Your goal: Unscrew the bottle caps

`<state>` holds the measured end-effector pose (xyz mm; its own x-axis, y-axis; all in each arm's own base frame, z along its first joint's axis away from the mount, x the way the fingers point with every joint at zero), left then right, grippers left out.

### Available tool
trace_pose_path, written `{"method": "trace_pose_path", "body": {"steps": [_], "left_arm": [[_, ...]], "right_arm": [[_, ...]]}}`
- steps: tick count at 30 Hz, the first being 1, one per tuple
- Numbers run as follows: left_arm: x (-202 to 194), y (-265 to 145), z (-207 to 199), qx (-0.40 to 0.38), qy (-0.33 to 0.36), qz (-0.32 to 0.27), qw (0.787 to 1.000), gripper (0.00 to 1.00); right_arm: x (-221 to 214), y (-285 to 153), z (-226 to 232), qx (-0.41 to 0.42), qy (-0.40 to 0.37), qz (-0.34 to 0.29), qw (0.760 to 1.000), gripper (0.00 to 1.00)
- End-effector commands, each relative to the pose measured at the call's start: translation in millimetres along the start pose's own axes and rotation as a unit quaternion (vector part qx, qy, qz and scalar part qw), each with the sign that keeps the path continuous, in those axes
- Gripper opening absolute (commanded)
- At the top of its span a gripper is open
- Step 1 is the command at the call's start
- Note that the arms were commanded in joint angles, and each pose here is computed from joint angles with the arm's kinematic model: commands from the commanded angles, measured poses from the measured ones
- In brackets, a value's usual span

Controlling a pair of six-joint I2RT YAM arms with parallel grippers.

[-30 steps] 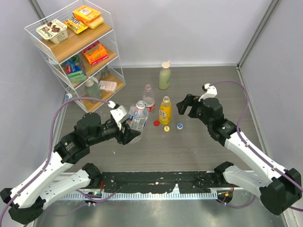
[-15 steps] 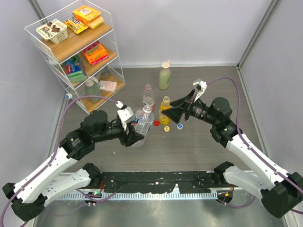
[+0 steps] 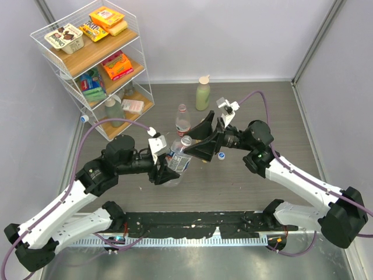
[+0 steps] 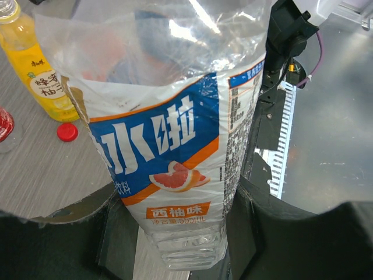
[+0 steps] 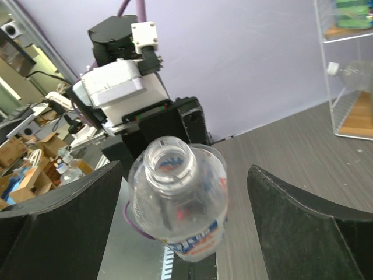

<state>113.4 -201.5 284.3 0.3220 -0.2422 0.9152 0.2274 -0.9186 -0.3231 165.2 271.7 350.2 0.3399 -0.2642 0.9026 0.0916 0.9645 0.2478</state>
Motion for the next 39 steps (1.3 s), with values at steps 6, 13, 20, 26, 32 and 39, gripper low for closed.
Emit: {"method": "trace_pose_path", "body": {"steps": [6, 13, 20, 26, 32, 39], "left_arm": [[13.9, -2.9, -8.7, -0.026, 0.016, -0.018, 0.999, 0.02], [12.4, -2.7, -8.4, -0.025, 0.016, -0.015, 0.999, 0.03], [12.0, -3.7, -7.9, -0.022, 0.016, -0.015, 1.0, 0.12], [12.7, -4.1, -7.3, -0.018, 0.018, -0.017, 1.0, 0.16], [13.9, -6.9, -3.4, 0.004, 0.019, -0.023, 1.0, 0.96], [16.2, -11.0, -2.2, 0.017, 0.024, -0.035, 0.999, 1.0]], "right_arm": [[28.7, 16.4, 24.8, 0.059, -0.033, -0.041, 0.997, 0.65], [24.5, 18.3, 22.9, 0.06, -0.028, -0.032, 0.997, 0.27], [19.1, 18.2, 19.9, 0.055, -0.031, -0.017, 0.998, 0.02], [16.7, 17.4, 16.8, 0.044, -0.035, -0.011, 0.998, 0.02], [9.5, 15.7, 6.8, 0.011, -0.04, 0.005, 0.999, 0.02], [1.6, 12.8, -7.1, -0.033, -0.051, 0.022, 0.998, 0.02]]}}
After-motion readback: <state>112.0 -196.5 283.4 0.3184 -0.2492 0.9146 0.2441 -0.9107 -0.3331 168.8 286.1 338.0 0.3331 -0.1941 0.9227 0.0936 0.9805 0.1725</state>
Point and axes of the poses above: each gripper's point midway between its finger pads, its own y axis out along the fingers, its own z axis along the line the jaws close on, x = y × z, the point moved 5 cm from there along -y, back along the fingers, and after that the axes turned 5 degrees about -y, right-handed, at the moved point
